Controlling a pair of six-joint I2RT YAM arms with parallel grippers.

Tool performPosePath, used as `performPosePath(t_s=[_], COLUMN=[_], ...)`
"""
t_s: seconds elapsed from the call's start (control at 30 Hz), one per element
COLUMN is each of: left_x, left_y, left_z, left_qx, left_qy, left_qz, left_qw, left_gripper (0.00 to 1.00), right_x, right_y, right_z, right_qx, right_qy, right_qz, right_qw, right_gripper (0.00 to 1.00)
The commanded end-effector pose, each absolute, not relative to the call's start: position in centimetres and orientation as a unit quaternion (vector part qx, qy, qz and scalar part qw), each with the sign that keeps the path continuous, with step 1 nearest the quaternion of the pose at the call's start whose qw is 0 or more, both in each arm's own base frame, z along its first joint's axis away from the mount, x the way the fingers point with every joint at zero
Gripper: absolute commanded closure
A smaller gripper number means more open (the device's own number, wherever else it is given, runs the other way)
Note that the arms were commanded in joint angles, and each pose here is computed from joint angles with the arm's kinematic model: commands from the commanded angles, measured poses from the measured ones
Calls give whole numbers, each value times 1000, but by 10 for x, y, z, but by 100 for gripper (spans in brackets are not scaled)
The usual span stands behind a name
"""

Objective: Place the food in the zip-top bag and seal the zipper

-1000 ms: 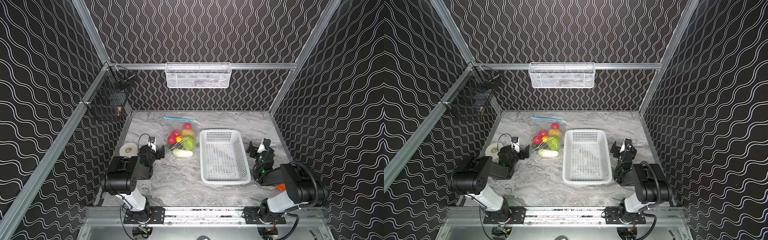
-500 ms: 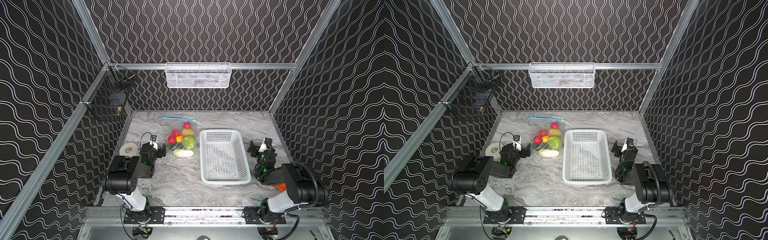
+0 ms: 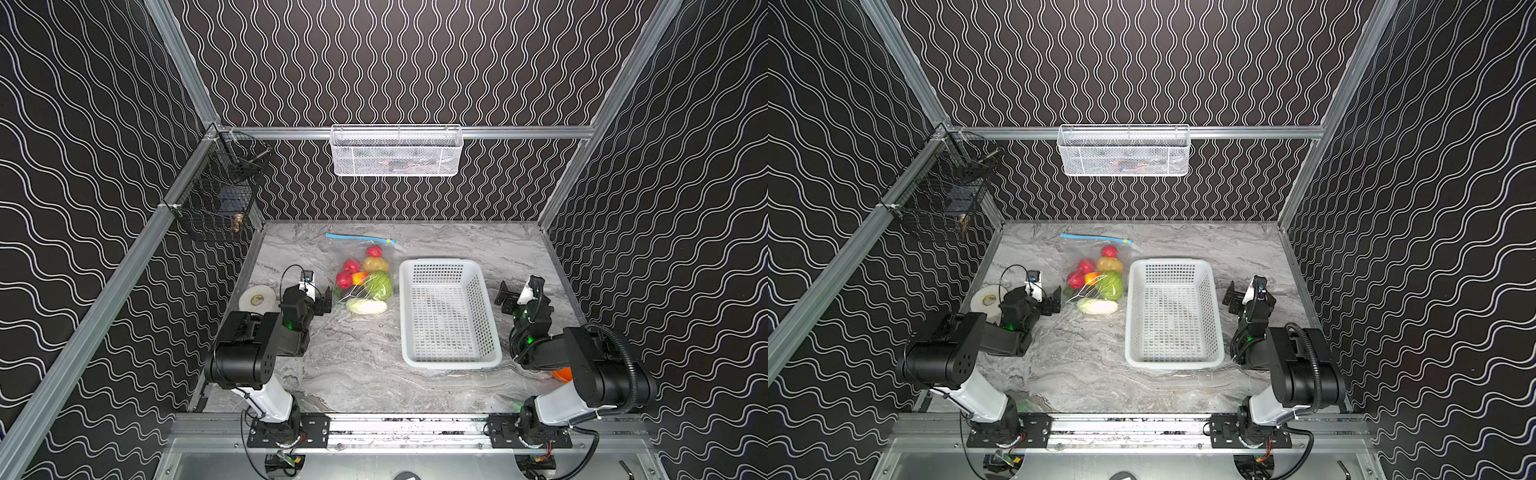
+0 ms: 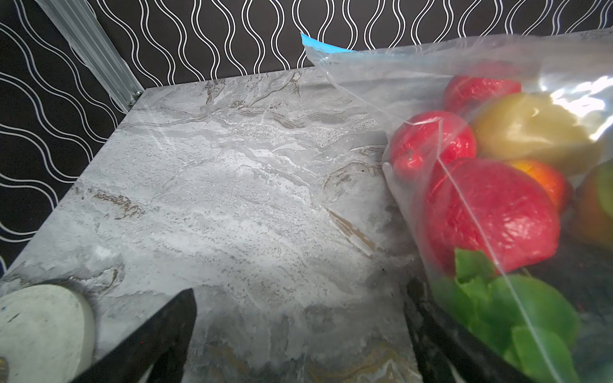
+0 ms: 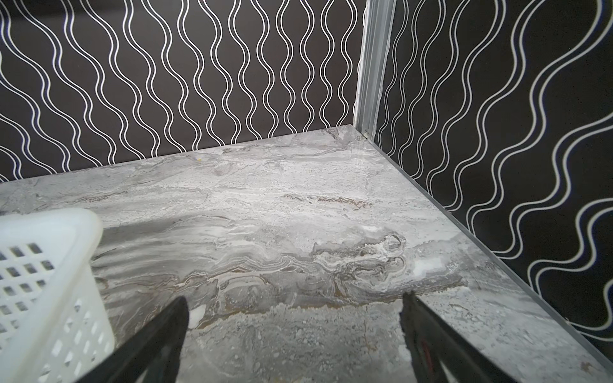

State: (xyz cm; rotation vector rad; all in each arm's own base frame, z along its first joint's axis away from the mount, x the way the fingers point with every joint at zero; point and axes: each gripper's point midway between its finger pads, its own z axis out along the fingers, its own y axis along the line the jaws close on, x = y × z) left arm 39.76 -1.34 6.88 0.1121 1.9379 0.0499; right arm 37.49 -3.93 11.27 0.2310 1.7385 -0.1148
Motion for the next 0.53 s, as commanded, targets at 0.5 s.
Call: performPosePath(t_s=[0.5], left_x=[401], left_y=[-13], left_z=[75], left_qx=[49], left_qy=[817], left_qz=[26], left_qw=[574], left_gripper=[1], right_x=[377], right_y=[-40], right_z=[120], right_qx=[106], right_qy=[752], right_qz=[-45], right_qw=[649], right_gripper=[1])
